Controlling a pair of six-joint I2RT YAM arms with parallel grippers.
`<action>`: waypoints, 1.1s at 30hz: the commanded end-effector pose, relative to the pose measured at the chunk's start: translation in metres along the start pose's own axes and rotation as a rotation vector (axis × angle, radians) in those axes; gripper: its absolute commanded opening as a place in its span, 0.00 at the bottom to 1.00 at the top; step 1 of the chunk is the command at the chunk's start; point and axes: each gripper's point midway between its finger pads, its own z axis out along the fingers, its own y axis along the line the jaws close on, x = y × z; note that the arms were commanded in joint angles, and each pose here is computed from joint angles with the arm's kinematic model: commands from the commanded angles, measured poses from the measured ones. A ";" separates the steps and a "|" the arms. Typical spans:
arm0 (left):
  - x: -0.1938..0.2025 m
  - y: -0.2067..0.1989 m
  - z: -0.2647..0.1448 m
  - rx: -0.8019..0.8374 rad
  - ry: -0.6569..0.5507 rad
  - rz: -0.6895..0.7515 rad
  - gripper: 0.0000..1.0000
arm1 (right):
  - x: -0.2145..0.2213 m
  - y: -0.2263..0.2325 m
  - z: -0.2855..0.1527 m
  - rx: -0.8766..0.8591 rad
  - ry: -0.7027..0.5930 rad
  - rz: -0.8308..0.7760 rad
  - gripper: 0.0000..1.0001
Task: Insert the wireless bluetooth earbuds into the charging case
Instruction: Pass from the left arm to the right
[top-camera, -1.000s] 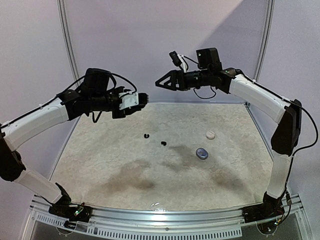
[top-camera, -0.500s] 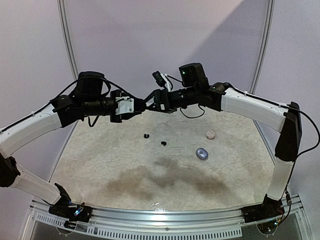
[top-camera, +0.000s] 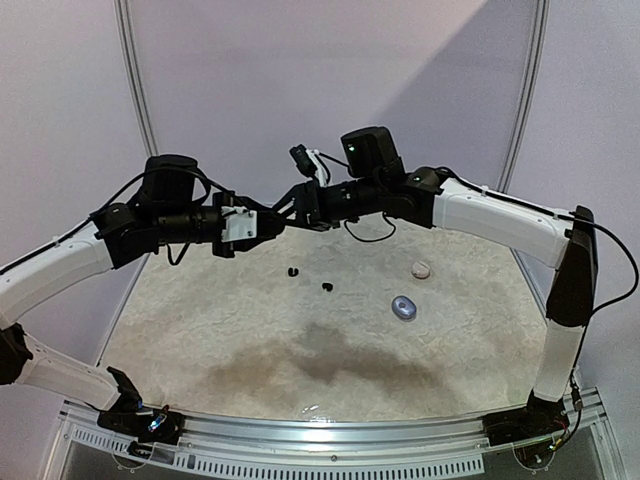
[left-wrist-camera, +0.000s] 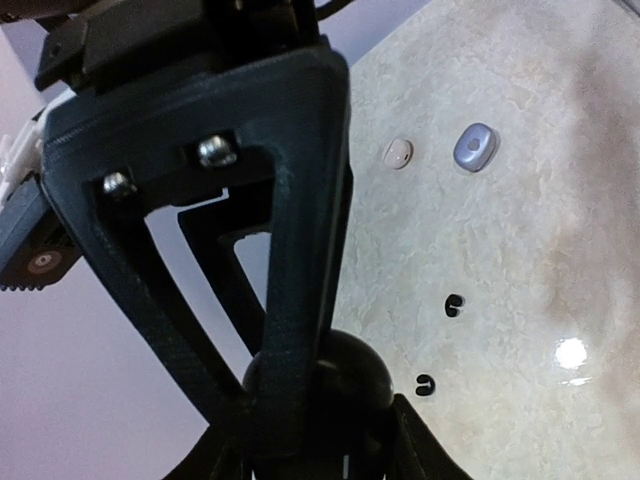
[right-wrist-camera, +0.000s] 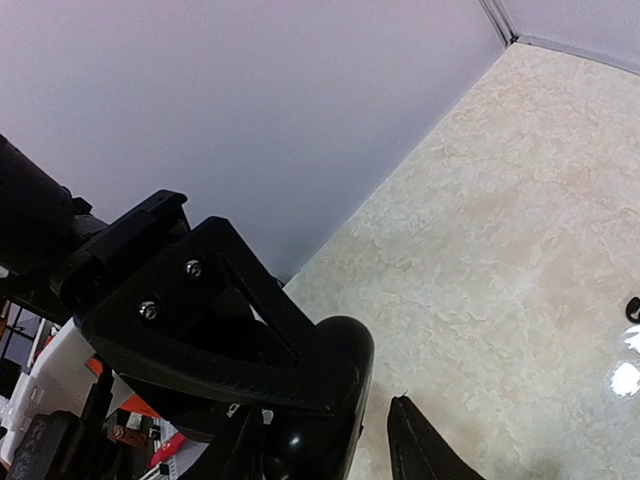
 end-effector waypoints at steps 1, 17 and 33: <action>-0.010 0.000 -0.004 -0.017 -0.042 0.017 0.06 | 0.005 -0.011 0.015 0.047 0.011 0.023 0.41; 0.001 0.009 -0.001 -0.082 0.013 -0.017 0.07 | 0.012 -0.011 0.018 0.048 0.054 0.039 0.00; -0.031 0.005 -0.081 0.149 -0.267 -0.724 0.99 | -0.030 0.034 -0.020 -0.082 -0.060 -0.271 0.00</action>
